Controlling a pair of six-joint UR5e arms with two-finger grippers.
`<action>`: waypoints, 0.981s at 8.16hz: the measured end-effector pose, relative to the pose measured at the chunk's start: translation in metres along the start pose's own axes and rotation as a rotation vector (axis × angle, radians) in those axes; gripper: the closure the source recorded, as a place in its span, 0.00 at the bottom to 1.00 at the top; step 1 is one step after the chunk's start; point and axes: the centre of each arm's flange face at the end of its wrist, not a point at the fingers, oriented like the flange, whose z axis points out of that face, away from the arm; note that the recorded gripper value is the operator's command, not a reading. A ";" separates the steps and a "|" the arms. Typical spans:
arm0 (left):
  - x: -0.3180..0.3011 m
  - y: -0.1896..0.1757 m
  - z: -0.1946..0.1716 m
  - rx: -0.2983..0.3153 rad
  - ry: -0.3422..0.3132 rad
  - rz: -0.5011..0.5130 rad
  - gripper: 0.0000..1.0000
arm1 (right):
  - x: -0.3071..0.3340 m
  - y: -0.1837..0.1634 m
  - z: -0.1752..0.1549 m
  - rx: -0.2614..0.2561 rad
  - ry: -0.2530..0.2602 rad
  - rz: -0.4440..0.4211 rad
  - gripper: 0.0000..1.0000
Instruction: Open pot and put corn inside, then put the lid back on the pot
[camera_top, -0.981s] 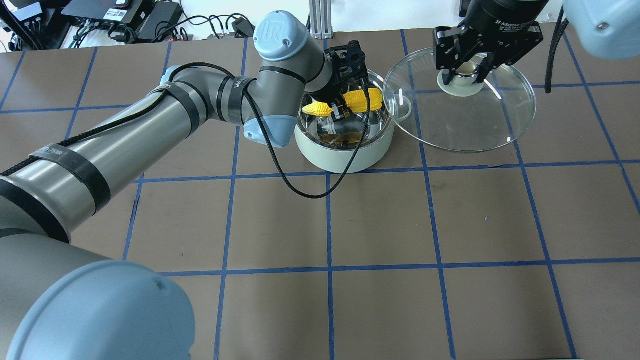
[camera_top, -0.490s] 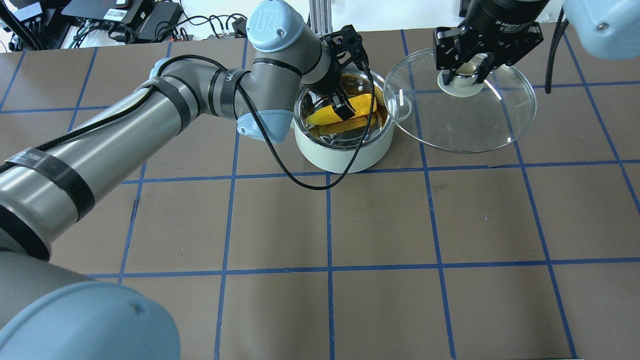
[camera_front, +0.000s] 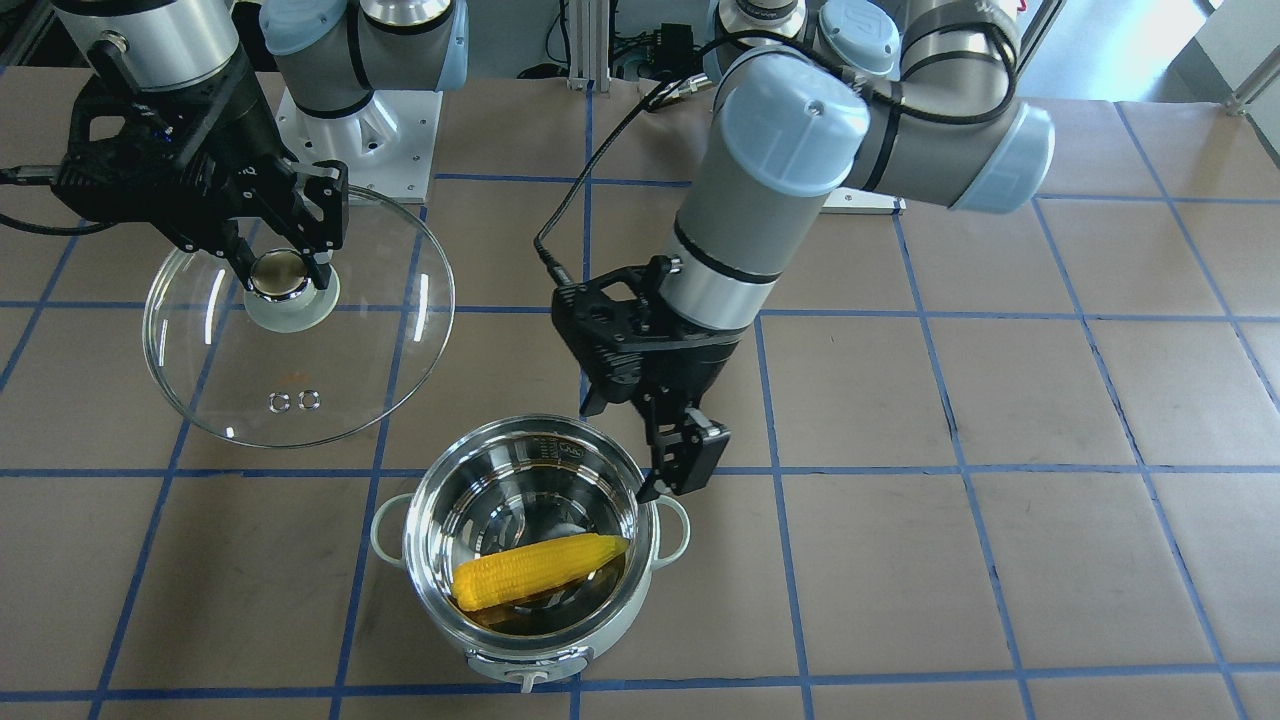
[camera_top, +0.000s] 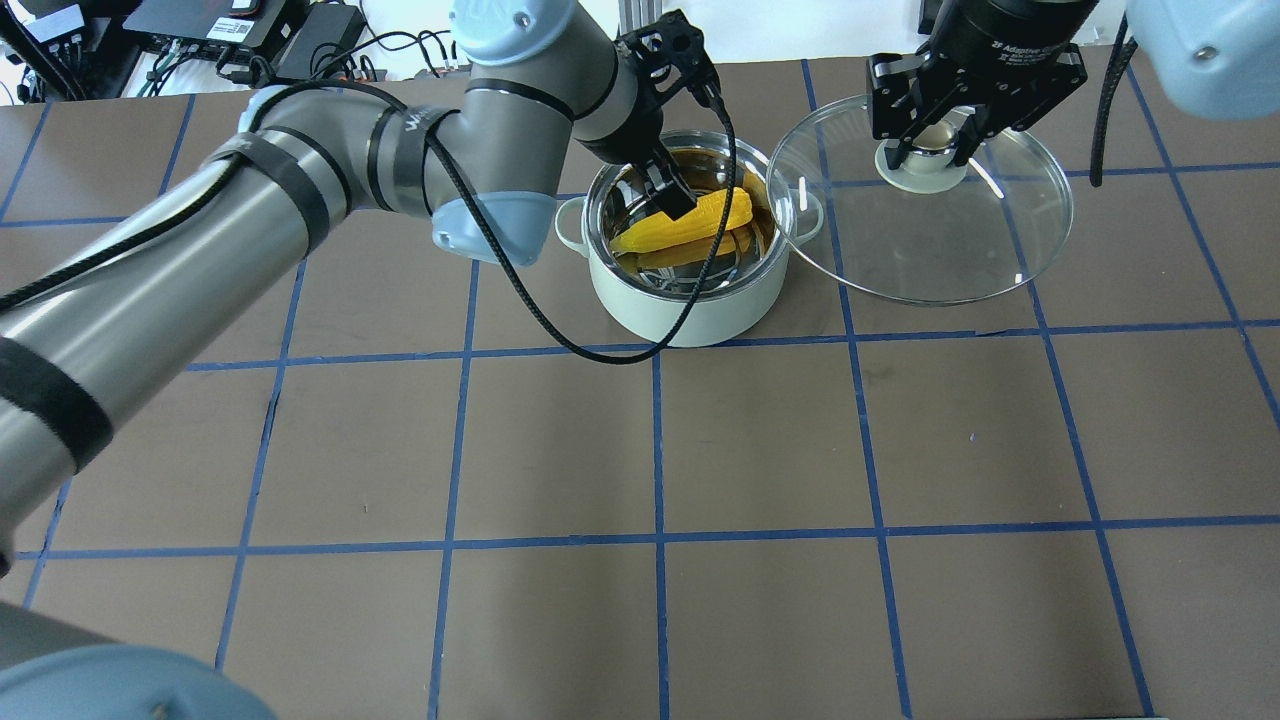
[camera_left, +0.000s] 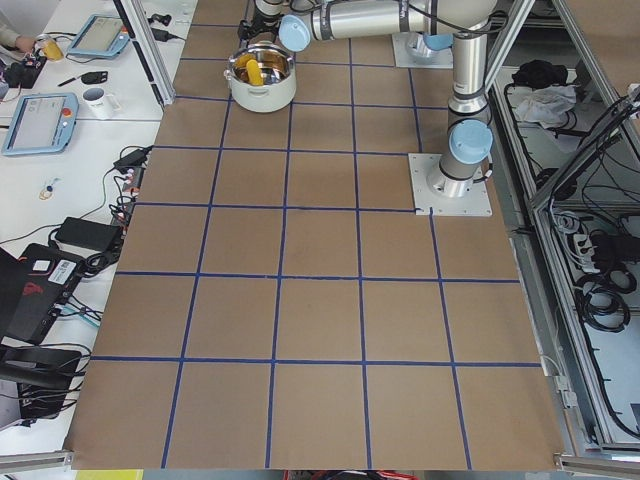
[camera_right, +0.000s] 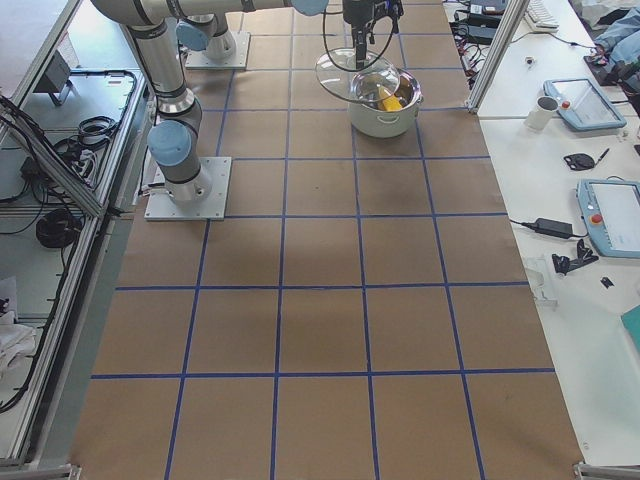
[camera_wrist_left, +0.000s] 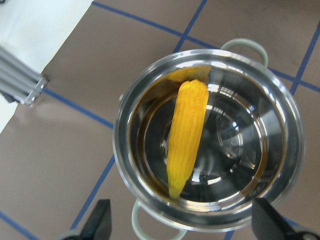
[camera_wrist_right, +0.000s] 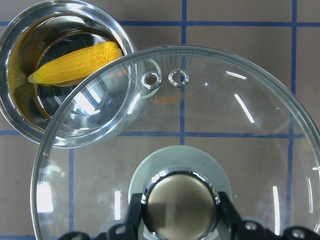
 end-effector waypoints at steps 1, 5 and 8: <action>-0.019 0.022 -0.029 -0.023 -0.004 -0.062 0.00 | -0.002 -0.001 0.001 0.006 0.000 -0.002 0.63; -0.061 0.079 -0.093 -0.070 -0.050 -0.520 0.00 | -0.057 -0.042 0.041 0.102 -0.014 -0.022 0.63; -0.054 0.102 -0.121 -0.233 -0.177 -0.720 0.00 | -0.132 -0.061 0.102 0.142 -0.027 0.032 0.64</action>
